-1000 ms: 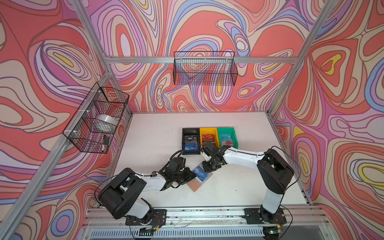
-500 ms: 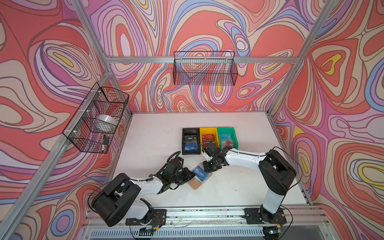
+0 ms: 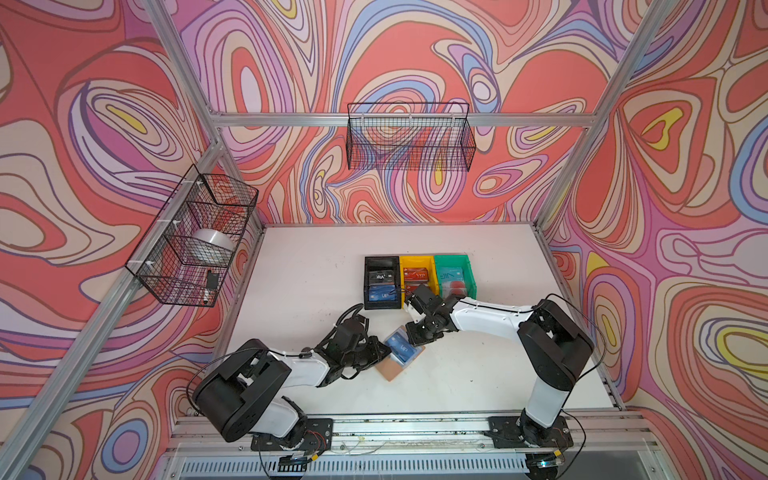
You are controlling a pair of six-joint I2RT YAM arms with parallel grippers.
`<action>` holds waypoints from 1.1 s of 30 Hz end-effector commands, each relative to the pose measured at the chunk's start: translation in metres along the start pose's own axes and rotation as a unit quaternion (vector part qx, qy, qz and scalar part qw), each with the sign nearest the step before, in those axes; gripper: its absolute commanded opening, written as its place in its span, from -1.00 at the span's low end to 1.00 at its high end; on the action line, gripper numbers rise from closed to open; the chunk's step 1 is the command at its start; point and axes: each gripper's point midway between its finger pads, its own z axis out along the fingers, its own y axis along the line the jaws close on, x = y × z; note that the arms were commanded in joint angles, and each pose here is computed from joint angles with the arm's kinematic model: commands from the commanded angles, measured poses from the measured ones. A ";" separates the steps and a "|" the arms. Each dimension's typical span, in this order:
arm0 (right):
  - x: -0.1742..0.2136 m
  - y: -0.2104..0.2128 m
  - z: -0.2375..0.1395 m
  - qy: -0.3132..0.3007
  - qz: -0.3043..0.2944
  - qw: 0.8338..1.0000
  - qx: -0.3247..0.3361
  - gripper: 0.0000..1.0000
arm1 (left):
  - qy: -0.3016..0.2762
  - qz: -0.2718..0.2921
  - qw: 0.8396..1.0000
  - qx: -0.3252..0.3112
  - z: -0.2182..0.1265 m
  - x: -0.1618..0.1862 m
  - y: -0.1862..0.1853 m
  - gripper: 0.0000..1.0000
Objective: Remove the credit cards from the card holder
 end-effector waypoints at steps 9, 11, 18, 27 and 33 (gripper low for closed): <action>0.031 -0.015 0.018 0.049 0.017 0.999 0.016 -0.67 | -0.004 0.004 1.000 0.010 0.002 -0.001 -0.005 -0.73; 0.031 -0.015 0.018 0.049 0.017 0.999 0.016 -0.67 | -0.004 0.004 1.000 0.010 0.003 -0.001 -0.005 -0.73; 0.032 -0.015 0.018 0.050 0.017 0.999 0.016 -0.67 | 0.000 0.004 1.000 0.013 0.007 0.001 -0.007 -0.73; 0.034 -0.016 0.020 0.052 0.019 0.998 0.014 -0.67 | 0.000 0.007 1.000 0.011 0.008 0.000 -0.010 -0.73; 0.036 -0.016 0.021 0.053 0.018 0.998 0.015 -0.67 | 0.004 0.009 1.000 0.014 0.011 0.000 -0.015 -0.73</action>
